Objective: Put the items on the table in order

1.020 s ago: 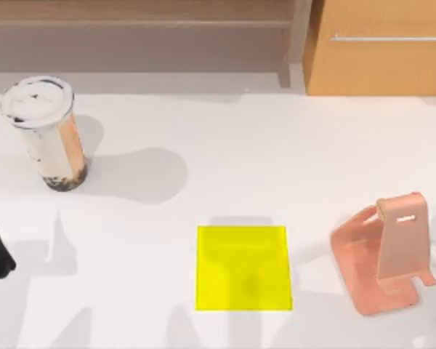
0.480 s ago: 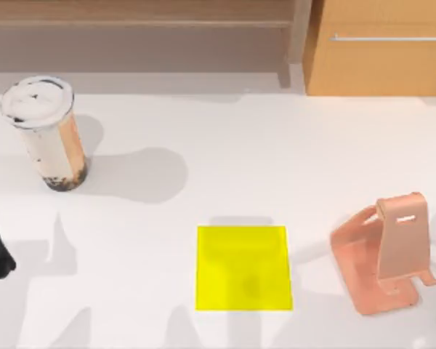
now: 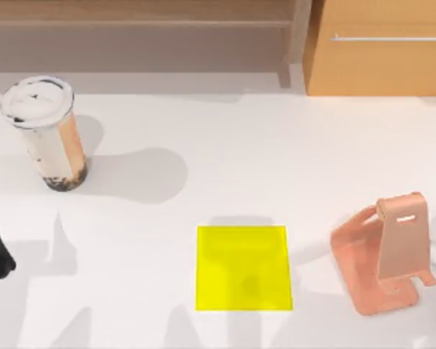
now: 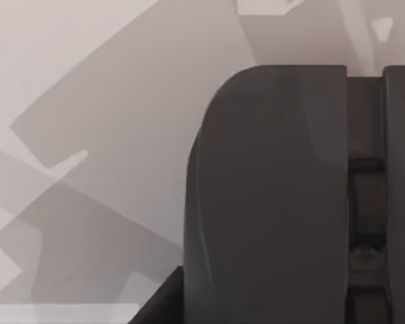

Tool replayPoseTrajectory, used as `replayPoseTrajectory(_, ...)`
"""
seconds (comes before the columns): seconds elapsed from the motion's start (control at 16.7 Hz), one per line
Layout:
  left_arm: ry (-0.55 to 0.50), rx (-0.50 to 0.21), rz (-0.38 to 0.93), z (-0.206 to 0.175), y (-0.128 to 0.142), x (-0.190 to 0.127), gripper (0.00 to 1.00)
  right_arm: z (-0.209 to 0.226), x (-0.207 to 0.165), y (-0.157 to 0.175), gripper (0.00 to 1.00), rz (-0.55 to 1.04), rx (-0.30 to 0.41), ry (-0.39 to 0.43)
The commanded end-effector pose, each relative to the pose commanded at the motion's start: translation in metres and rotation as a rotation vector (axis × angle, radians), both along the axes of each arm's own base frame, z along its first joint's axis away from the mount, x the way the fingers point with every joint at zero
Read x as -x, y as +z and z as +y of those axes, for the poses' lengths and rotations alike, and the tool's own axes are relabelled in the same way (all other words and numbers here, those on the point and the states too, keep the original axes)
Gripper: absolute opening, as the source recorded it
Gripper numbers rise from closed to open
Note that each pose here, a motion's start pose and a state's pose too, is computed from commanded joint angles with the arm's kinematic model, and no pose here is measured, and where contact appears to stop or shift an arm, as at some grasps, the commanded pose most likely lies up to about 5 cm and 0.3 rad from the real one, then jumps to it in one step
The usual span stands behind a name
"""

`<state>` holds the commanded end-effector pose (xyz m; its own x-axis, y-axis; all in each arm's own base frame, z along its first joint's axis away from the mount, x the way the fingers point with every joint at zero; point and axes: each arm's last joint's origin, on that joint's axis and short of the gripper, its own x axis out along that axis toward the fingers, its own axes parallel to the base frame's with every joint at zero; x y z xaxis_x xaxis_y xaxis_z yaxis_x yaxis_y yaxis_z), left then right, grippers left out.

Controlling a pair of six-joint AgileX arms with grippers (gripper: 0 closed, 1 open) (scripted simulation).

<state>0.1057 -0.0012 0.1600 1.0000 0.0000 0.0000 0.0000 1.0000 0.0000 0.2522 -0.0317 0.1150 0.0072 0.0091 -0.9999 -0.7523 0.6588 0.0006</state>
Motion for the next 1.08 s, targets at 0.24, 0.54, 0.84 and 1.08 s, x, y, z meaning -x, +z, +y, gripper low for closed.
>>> replayPoseTrajectory(0.24, 0.0, 0.0, 0.0, 0.0, 0.0, 0.0, 1.0, 0.0, -0.004, 0.022, 0.0, 0.011, -0.002, 0.003)
replayPoseTrajectory(0.54, 0.0, 0.0, 0.0, 0.0, 0.0, 0.0, 1.0, 0.0, -0.004, 0.075, 0.0, 0.012, -0.002, 0.004)
replayPoseTrajectory(0.84, 0.0, 0.0, 0.0, 0.0, 0.0, 0.0, 1.0, 0.0, 0.0, 0.1, 0.0, -0.001, 0.0, 0.0)
replayPoseTrajectory(1.08, 0.0, 0.0, 0.0, 0.0, 0.0, 0.0, 1.0, 0.002, -0.001, 0.099, 0.0, -0.001, 0.001, -0.005)
